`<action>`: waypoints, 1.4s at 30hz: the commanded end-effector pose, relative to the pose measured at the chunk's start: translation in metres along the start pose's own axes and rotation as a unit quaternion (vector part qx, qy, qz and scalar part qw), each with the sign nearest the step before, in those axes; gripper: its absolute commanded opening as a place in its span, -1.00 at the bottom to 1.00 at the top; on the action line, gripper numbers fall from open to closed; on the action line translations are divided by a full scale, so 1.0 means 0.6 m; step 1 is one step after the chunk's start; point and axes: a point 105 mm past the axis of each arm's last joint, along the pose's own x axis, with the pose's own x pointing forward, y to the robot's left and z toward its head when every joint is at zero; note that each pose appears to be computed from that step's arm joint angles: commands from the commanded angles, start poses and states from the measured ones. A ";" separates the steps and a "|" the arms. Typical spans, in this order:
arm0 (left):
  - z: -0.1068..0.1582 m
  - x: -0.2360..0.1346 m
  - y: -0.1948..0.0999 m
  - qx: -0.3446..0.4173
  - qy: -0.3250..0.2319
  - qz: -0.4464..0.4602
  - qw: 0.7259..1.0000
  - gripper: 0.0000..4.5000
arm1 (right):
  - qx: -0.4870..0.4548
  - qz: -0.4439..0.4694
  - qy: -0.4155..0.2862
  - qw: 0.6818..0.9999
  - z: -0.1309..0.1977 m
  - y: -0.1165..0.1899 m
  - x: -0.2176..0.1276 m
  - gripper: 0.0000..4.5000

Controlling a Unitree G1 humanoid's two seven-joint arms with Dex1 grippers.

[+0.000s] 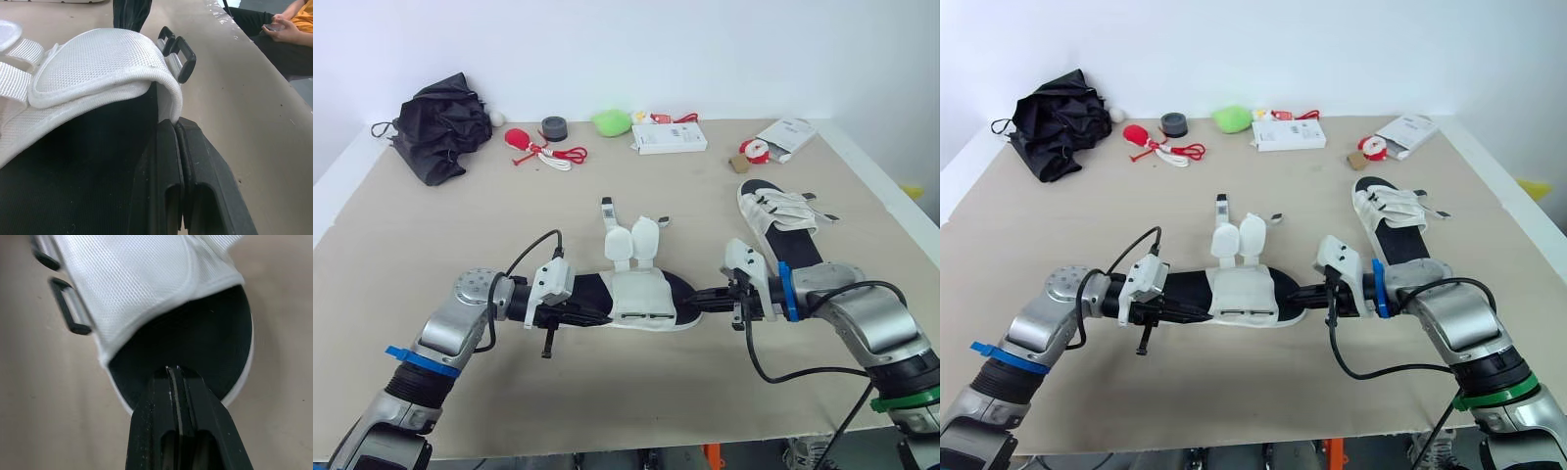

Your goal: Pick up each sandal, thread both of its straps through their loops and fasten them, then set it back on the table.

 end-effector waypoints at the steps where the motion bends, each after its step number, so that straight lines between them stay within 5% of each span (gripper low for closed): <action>1: 0.006 -0.012 0.011 0.021 0.008 0.013 1.000 -1.00 | -0.033 0.013 -0.002 0.999 0.019 0.001 0.015 -0.99; 6: 0.008 -0.006 0.010 0.022 0.003 0.012 1.000 -1.00 | -0.031 0.025 -0.017 0.999 0.034 0.001 0.026 -0.99; 14: 0.008 0.000 0.003 0.014 -0.006 0.016 1.000 -1.00 | -0.035 0.028 0.120 0.992 -0.041 -0.004 0.054 -0.99; 22: 0.006 -0.009 0.010 0.019 0.002 0.028 0.999 -1.00 | -0.051 0.045 0.139 0.988 -0.044 0.002 0.062 -0.99; 30: 0.012 -0.093 0.021 -0.092 0.016 0.047 0.994 -1.00 | -0.063 0.052 0.127 0.989 -0.037 0.004 0.069 -0.99; 33: 0.018 -0.123 0.041 -0.121 0.008 0.075 0.990 -0.62 | -0.077 0.052 0.116 0.989 -0.030 0.004 0.071 -1.00; 34: 0.023 -0.127 0.050 -0.127 -0.006 0.088 0.988 -0.30 | -0.084 0.048 0.108 0.989 -0.026 0.003 0.072 -1.00; 35: 0.031 -0.130 0.062 -0.138 -0.028 0.104 0.985 -0.26 | -0.084 0.048 0.103 0.990 -0.023 0.003 0.073 -1.00; 39: 0.070 -0.140 0.098 -0.226 -0.158 0.132 0.952 0.48 | -0.094 0.055 0.092 0.990 -0.018 0.011 0.073 -1.00; 42: 0.073 -0.142 0.106 -0.246 -0.179 0.142 0.942 0.97 | -0.094 0.056 0.091 0.990 -0.019 0.012 0.073 -1.00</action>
